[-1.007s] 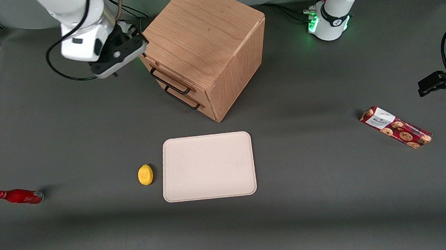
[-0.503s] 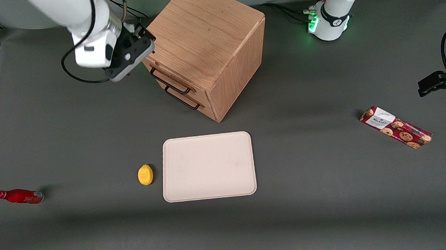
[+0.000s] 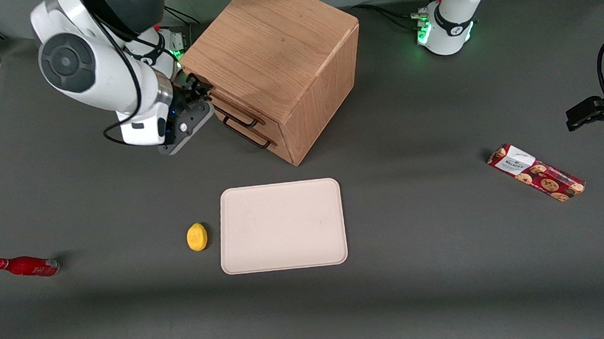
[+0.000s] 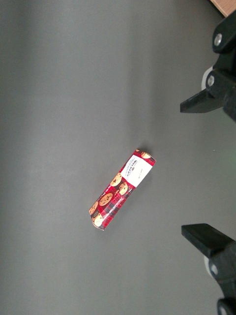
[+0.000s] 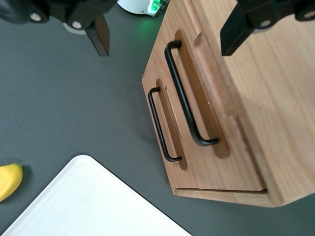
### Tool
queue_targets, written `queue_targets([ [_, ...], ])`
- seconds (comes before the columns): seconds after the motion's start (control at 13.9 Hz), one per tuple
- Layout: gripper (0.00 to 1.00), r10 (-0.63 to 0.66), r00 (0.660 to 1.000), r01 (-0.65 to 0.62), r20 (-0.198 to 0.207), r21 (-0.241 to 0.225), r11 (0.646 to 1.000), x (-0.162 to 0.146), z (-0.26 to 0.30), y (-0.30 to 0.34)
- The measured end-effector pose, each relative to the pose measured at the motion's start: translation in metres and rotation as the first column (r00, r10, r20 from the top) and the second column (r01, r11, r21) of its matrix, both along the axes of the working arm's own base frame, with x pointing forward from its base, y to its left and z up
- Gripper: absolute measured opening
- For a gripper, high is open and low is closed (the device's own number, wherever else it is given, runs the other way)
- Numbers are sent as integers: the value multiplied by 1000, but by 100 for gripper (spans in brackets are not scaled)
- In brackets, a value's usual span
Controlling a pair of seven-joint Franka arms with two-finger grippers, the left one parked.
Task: Open upper drawer
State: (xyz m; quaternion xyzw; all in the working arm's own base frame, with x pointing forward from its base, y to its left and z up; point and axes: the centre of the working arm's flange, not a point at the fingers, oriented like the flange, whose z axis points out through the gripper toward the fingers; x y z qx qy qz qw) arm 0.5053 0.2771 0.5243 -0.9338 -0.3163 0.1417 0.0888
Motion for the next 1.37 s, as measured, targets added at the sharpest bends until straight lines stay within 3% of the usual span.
queue_targets([
  [0.5, 100, 26, 999, -26, -19, -1, 1000, -9, -72, 3],
  [0.79, 100, 40, 997, -39, -61, 4, 999, -27, -104, 16],
  [1.01, 100, 48, 996, -48, -79, 1, 999, -34, -113, 19],
  [1.37, 100, 74, 994, -73, -76, 11, 997, -36, -118, 20],
])
